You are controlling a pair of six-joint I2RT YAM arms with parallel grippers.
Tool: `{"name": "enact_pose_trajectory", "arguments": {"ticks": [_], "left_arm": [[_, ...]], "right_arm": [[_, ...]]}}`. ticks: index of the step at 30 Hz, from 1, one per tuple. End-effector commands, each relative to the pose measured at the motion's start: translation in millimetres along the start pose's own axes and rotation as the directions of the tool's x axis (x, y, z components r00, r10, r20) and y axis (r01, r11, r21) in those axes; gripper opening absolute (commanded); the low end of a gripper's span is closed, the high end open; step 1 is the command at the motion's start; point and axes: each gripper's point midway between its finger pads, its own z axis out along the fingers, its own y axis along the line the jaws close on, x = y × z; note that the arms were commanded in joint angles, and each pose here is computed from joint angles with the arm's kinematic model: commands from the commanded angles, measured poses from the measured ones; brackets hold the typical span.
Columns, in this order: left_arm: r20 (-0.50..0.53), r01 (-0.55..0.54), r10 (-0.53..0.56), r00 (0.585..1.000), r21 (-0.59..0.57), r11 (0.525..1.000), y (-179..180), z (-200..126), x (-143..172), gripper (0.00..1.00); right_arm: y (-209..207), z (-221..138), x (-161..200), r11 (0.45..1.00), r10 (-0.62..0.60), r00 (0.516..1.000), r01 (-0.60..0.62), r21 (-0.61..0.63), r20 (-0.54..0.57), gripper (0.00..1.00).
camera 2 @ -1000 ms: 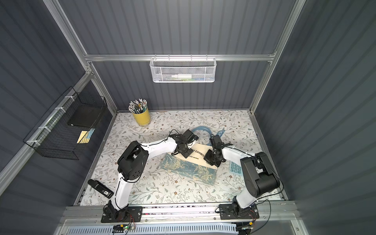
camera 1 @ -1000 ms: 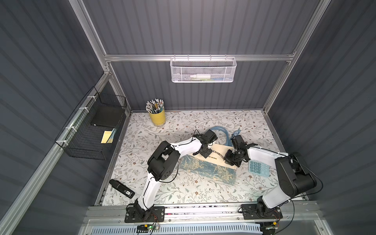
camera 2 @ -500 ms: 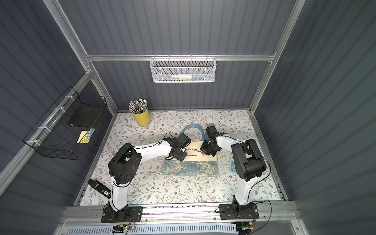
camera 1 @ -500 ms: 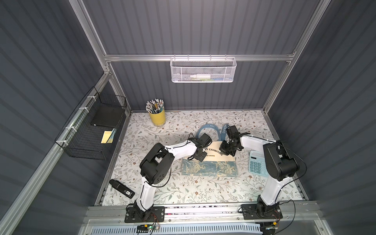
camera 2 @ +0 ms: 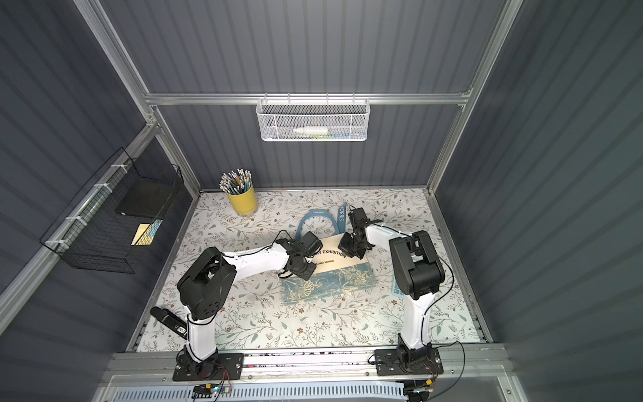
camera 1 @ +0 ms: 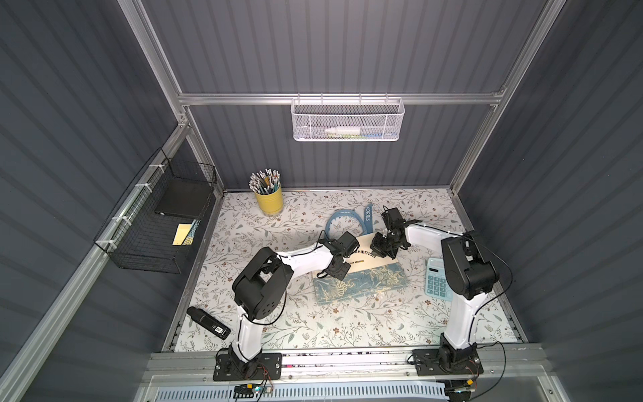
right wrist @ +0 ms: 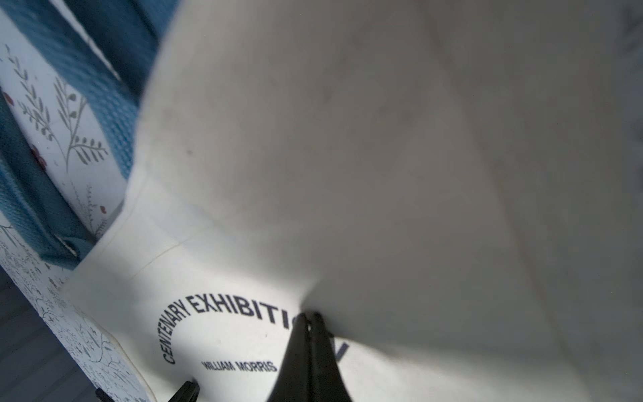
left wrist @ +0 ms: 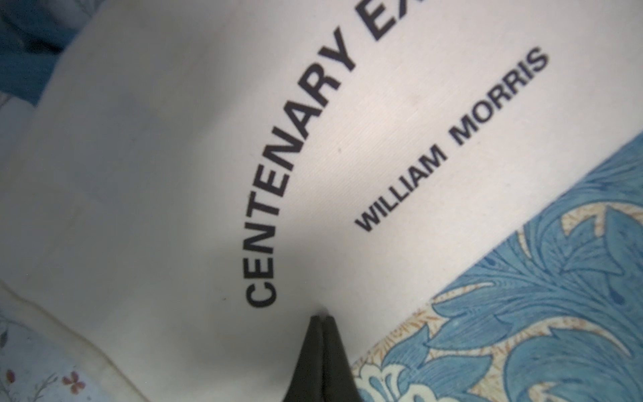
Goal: Put away the canvas bag
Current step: Adjust the canvas bag at the center of the board.
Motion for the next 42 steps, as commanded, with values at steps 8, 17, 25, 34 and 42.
{"name": "enact_pose_trajectory", "arguments": {"ticks": [8, 17, 25, 34, 42], "left_arm": [[-0.09, 0.034, -0.035, 0.995, -0.013, 0.999, 26, 36, -6, 0.0], [-0.071, 0.036, -0.036, 0.997, -0.009, 0.999, 32, 39, -14, 0.0], [-0.062, 0.035, -0.035, 0.997, -0.009, 0.999, 38, 51, -26, 0.0], [-0.04, 0.029, -0.03, 0.999, -0.022, 0.999, 49, 54, -41, 0.0], [-0.022, 0.022, -0.022, 1.0, -0.021, 1.0, 53, 62, -59, 0.0]], "right_arm": [[-49, 8, 42, 0.992, 0.055, 0.997, -0.048, 0.117, -0.056, 0.0], [-42, 6, 54, 0.995, 0.06, 0.994, -0.053, 0.079, -0.091, 0.0], [-38, 2, 78, 0.997, 0.052, 0.994, -0.045, 0.068, -0.101, 0.0], [-33, 4, 93, 0.997, 0.058, 0.99, -0.052, 0.055, -0.125, 0.0], [-23, 7, 120, 0.998, 0.041, 0.988, -0.035, 0.042, -0.15, 0.0]]}}
